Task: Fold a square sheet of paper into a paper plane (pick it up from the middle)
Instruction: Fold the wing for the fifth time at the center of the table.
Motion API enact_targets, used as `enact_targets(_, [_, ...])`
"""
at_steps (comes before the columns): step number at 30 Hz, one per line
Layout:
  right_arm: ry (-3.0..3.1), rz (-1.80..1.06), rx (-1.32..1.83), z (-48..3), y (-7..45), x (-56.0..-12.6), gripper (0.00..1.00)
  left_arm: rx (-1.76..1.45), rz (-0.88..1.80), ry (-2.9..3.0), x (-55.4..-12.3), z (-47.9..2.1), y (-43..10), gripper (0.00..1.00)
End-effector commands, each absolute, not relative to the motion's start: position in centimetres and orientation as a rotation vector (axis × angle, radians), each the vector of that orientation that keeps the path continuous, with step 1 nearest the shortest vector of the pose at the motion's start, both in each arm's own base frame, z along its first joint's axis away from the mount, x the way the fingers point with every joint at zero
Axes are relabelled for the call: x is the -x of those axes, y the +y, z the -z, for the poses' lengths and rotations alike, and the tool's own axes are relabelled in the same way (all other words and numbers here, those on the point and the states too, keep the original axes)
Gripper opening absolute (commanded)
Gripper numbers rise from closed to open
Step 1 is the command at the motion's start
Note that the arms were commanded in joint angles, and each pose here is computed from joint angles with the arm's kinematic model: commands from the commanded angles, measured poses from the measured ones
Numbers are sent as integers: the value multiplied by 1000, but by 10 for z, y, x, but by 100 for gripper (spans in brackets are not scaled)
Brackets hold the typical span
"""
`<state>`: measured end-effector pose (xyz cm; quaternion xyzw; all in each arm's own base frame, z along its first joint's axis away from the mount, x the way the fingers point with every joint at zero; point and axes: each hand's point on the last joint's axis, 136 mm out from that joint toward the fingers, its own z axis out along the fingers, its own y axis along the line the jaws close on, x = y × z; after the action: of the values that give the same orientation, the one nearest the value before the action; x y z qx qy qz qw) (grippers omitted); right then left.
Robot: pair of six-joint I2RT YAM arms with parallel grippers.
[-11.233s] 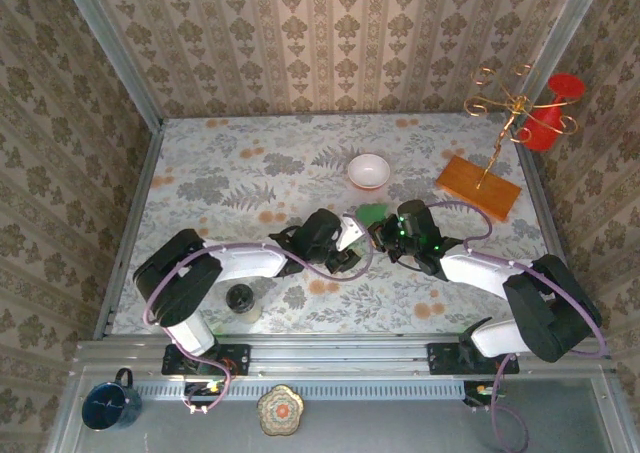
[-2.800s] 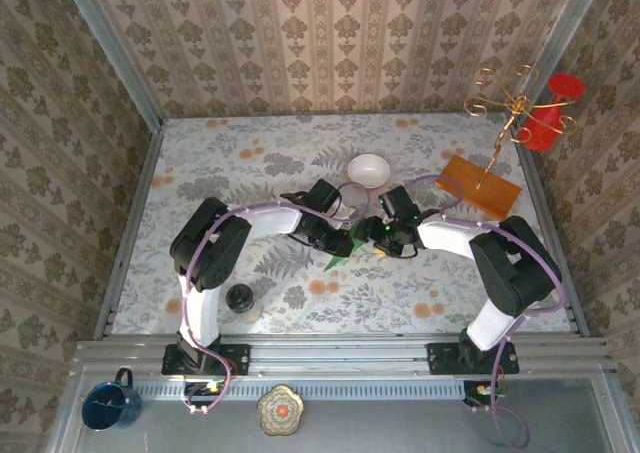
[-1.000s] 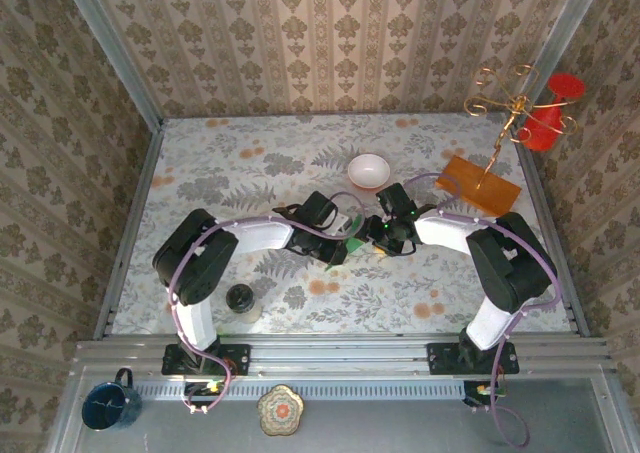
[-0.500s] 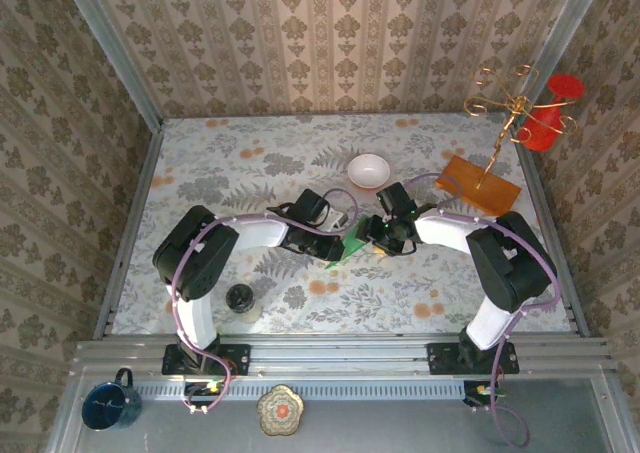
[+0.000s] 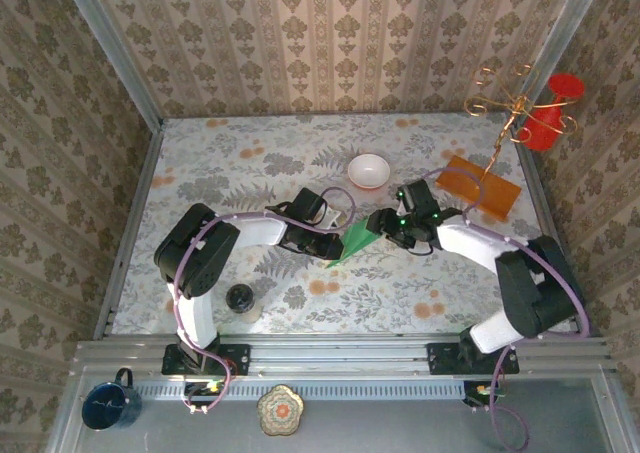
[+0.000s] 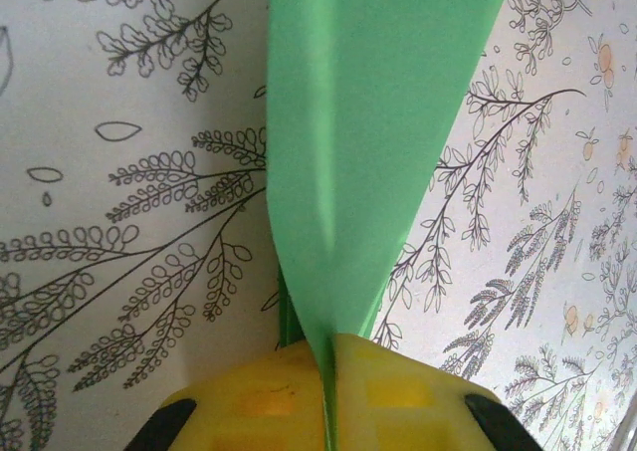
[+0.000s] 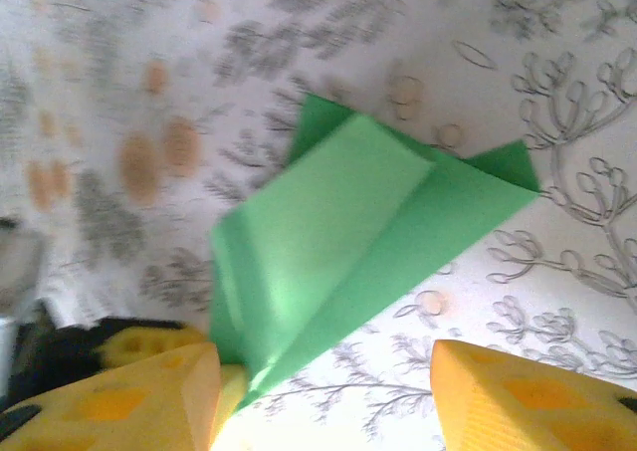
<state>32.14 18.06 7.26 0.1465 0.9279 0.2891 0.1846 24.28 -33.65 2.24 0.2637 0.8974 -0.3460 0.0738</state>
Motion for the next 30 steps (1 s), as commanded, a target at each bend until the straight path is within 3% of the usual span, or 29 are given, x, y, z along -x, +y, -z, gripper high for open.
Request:
enact_targets(1, [2562, -942, -320, -88, 198, -317, 58, -752, 1009, 2792, -233, -4, -325, 13])
enact_targets(6, [2543, -1030, -272, -95, 227, -319, 49, -751, 1009, 2792, -233, -4, -325, 14])
enact_targets(14, [2611, -994, -339, -66, 247, -332, 26, -744, 1005, 2799, -232, -2, -324, 16])
enact_targets(30, [2692, -852, -380, -35, 234, -329, 24, -745, 1024, 2798, -229, -2, -324, 18])
